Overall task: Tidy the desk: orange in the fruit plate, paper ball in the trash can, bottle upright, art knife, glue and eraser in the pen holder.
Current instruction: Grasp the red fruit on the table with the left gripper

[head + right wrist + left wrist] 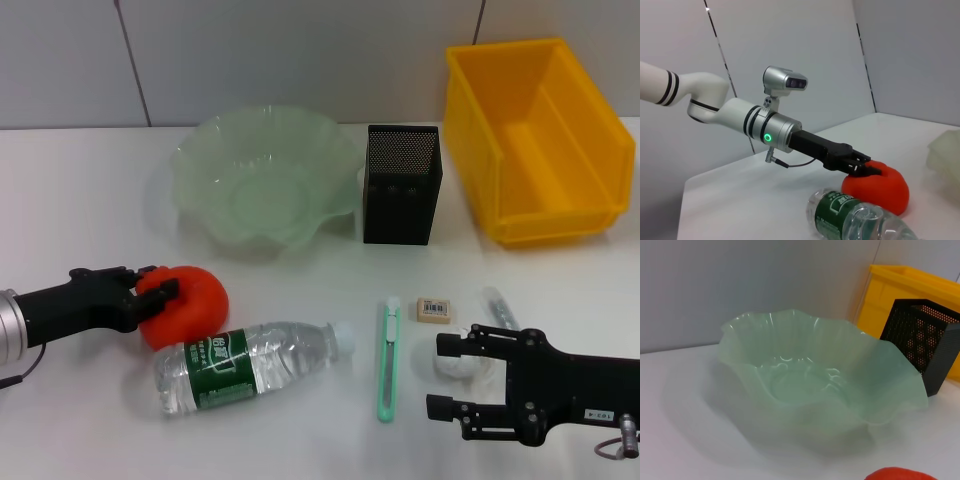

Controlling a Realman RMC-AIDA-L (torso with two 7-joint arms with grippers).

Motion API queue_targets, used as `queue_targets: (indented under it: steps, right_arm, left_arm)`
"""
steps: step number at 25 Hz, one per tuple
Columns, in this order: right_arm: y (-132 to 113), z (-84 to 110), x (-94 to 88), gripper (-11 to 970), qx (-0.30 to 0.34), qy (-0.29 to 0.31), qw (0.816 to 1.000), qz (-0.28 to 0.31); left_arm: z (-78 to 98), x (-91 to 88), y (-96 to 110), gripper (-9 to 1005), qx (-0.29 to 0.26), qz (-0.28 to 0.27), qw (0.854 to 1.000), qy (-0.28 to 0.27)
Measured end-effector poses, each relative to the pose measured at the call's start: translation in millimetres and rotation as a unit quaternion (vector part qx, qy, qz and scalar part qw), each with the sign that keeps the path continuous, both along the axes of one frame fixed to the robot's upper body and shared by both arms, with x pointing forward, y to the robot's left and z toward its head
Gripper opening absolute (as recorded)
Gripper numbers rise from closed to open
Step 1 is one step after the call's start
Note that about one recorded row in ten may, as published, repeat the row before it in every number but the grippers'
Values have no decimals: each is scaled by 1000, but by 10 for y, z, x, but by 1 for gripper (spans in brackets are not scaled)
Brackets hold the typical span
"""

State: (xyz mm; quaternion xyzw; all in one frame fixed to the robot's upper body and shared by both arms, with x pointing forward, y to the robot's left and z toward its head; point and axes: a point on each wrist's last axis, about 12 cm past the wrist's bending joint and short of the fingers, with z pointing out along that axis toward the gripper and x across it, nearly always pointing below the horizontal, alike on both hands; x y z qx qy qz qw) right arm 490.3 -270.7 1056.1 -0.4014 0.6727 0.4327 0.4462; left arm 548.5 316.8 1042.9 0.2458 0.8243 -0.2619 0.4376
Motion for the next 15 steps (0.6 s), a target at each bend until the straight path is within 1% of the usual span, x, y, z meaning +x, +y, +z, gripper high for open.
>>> queue_targets:
  steps: [6, 11, 15]
  right_arm:
    - [1, 2, 3, 756, -1, -1, 1000, 1]
    - [-4, -3, -4, 756, -2, 0, 1000, 1]
    - [-6, -3, -4, 755, -2, 0, 1000, 0]
  left_arm:
    - [13, 18, -6, 332, -5, 3, 1000, 5]
    - [18, 24, -16, 258, -7, 1, 1000, 6]
    - [21, 23, -17, 238, -8, 1, 1000, 6]
